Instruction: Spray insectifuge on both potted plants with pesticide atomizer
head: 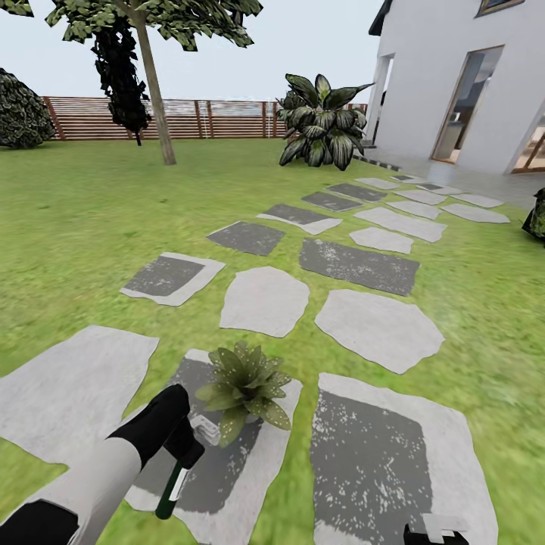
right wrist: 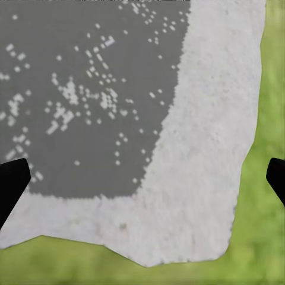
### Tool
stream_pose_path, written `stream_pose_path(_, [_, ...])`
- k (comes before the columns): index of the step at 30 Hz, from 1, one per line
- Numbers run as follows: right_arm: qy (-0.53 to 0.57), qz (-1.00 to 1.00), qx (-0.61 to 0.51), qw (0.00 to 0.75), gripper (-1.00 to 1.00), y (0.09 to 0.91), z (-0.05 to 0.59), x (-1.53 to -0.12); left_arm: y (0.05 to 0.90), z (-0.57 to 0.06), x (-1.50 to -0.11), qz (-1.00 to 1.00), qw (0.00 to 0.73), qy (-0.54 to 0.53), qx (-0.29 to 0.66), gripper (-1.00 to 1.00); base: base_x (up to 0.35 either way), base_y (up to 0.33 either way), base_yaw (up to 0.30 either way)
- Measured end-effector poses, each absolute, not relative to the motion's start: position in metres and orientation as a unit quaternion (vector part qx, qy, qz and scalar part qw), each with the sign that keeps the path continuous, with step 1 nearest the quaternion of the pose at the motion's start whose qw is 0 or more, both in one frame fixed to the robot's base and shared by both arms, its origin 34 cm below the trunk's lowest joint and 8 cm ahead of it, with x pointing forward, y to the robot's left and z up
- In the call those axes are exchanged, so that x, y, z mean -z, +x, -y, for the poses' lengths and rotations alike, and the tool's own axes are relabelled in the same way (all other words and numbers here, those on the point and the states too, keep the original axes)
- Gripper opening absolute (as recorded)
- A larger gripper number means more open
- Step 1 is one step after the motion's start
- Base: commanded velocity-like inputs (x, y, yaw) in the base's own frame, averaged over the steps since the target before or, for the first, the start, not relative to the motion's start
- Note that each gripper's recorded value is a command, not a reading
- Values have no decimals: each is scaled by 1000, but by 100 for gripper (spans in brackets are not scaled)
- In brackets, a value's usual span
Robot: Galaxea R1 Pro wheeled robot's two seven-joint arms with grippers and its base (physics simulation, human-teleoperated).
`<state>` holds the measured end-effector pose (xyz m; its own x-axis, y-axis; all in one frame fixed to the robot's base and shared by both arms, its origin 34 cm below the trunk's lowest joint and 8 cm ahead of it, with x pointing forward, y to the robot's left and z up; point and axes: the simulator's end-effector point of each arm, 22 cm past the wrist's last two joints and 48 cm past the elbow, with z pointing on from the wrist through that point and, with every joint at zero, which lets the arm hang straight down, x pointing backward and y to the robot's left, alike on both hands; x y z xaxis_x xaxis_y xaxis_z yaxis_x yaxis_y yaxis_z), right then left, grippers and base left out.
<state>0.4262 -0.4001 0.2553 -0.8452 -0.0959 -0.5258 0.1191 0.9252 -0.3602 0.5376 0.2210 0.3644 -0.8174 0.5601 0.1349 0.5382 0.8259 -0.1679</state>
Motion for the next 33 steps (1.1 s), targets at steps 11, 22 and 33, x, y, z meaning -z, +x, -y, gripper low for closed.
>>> stream_pose_path(11, [6,-941,193,278,100,426,399,-255,549,-242,-361,956,74,-283,-18,-100,0,0,-99])
stream_pose_path(22, [5,-941,193,277,100,426,399,-255,546,-252,-358,963,73,-260,-21,-100,-61,36,-7])
stream_pose_path(33, [5,-941,192,278,100,426,399,-255,553,-250,-359,964,62,-258,-11,-100,-69,309,-70])
